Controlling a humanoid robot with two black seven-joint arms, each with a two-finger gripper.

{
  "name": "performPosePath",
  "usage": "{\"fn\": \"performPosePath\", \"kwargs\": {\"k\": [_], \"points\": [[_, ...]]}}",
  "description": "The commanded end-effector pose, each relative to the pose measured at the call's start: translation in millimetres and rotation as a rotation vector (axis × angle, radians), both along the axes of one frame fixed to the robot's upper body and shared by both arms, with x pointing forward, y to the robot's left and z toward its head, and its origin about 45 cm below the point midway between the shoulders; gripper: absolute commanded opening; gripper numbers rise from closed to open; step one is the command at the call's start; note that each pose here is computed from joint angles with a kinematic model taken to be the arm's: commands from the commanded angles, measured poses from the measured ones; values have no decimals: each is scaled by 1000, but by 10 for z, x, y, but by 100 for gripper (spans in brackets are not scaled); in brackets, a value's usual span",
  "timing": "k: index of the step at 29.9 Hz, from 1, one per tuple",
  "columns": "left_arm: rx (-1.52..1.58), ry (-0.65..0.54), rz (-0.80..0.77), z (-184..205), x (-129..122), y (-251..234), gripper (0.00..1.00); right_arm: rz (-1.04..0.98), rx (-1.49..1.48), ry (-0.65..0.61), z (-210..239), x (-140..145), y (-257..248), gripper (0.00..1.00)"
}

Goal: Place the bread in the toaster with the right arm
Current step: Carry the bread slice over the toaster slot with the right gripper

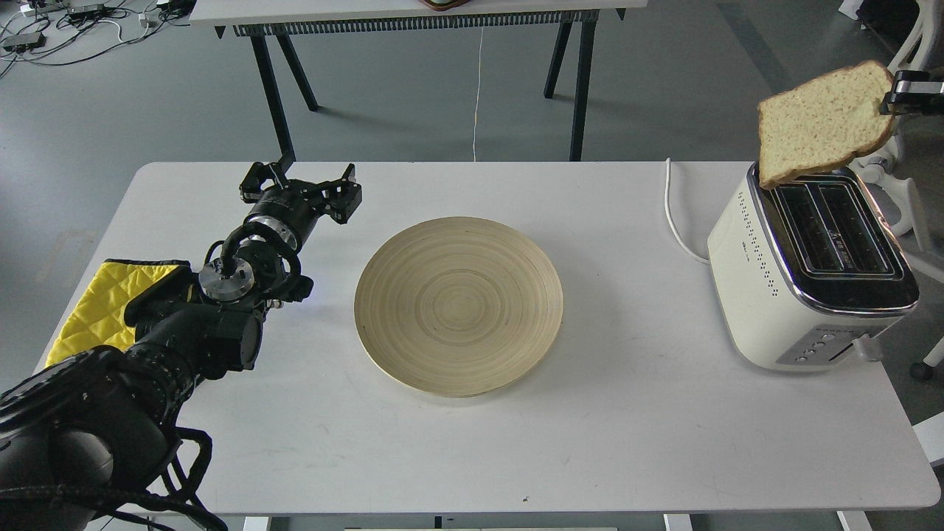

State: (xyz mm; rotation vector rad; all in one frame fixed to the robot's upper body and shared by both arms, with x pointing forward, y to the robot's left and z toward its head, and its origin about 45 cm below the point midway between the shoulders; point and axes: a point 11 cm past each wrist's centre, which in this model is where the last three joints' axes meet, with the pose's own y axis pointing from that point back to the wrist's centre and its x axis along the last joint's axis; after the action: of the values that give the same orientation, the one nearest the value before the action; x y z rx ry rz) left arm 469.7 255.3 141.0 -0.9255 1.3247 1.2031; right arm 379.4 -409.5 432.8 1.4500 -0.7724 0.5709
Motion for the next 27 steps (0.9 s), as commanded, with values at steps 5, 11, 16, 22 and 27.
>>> {"fn": "performPosePath", "kwargs": {"k": [5, 11, 16, 22, 27], "points": [[0, 0, 0, 0, 0, 0, 100, -23, -24, -8, 128, -125, -112, 2], [0, 0, 0, 0, 0, 0, 100, 6, -90, 9, 158, -184, -163, 2], [0, 0, 0, 0, 0, 0, 100, 9, -85, 21, 121, -202, -143, 2], [0, 0, 0, 0, 0, 0, 100, 13, -97, 43, 58, -215, -152, 2], [0, 0, 0, 0, 0, 0, 100, 19, -108, 70, -34, -225, -163, 2]]}}
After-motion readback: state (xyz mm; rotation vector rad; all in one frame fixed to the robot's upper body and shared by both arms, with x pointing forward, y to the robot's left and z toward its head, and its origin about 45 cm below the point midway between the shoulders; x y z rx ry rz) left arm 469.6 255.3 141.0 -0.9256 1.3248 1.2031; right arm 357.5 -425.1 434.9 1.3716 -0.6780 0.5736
